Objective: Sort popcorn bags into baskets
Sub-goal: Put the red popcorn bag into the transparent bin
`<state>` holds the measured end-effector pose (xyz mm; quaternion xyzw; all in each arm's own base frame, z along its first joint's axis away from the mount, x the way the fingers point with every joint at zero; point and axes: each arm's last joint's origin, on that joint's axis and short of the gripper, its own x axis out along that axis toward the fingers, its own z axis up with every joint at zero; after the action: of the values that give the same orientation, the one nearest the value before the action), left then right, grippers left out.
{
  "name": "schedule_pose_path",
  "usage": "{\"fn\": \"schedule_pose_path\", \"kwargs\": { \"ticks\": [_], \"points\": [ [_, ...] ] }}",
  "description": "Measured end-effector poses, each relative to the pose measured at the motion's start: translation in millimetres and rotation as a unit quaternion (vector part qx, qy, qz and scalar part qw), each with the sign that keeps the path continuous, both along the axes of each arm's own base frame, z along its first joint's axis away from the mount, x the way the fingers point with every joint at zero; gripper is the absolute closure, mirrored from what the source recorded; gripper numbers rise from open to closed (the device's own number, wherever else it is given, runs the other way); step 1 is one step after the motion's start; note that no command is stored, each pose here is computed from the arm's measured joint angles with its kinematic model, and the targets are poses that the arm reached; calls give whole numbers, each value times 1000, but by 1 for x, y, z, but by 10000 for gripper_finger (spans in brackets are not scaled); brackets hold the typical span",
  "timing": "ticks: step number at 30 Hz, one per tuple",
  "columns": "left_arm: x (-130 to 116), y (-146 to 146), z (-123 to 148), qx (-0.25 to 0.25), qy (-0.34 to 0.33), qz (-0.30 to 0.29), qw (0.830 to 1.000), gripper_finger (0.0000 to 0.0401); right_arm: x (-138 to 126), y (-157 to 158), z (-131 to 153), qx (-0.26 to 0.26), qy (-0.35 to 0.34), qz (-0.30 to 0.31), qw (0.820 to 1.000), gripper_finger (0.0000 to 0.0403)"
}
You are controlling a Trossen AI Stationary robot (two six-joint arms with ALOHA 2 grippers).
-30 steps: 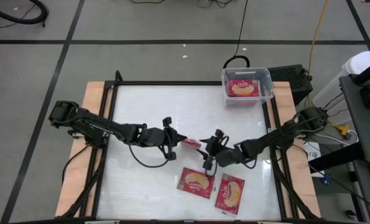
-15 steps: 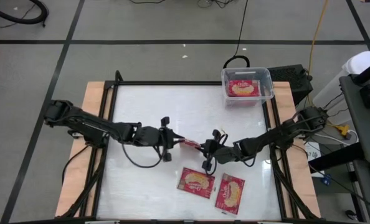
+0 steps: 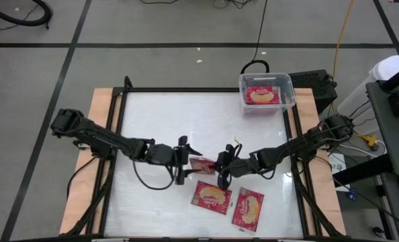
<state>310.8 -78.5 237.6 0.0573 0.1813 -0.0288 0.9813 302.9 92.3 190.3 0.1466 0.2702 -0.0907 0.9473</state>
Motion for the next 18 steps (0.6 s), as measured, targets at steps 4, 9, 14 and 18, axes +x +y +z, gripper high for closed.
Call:
{"fn": "schedule_pose_path", "kwargs": {
  "ticks": [4, 9, 14, 18],
  "points": [
    [6, 4, -15, 4, 31, 8, 999, 115, 0, 0, 0, -4, 0, 2, 1000, 386],
    [13, 10, -30, 19, 53, 15, 998, 190, 1, 0, 1, -19, -5, 10, 1000, 386],
    [13, 10, -29, 29, 50, -4, 998, 337, 1, -1, 1, -53, -4, 4, 999, 386],
    [9, 11, -19, 16, 41, 1, 999, 378, 1, -2, 3, -65, -11, 0, 998, 383]
  ]
}}
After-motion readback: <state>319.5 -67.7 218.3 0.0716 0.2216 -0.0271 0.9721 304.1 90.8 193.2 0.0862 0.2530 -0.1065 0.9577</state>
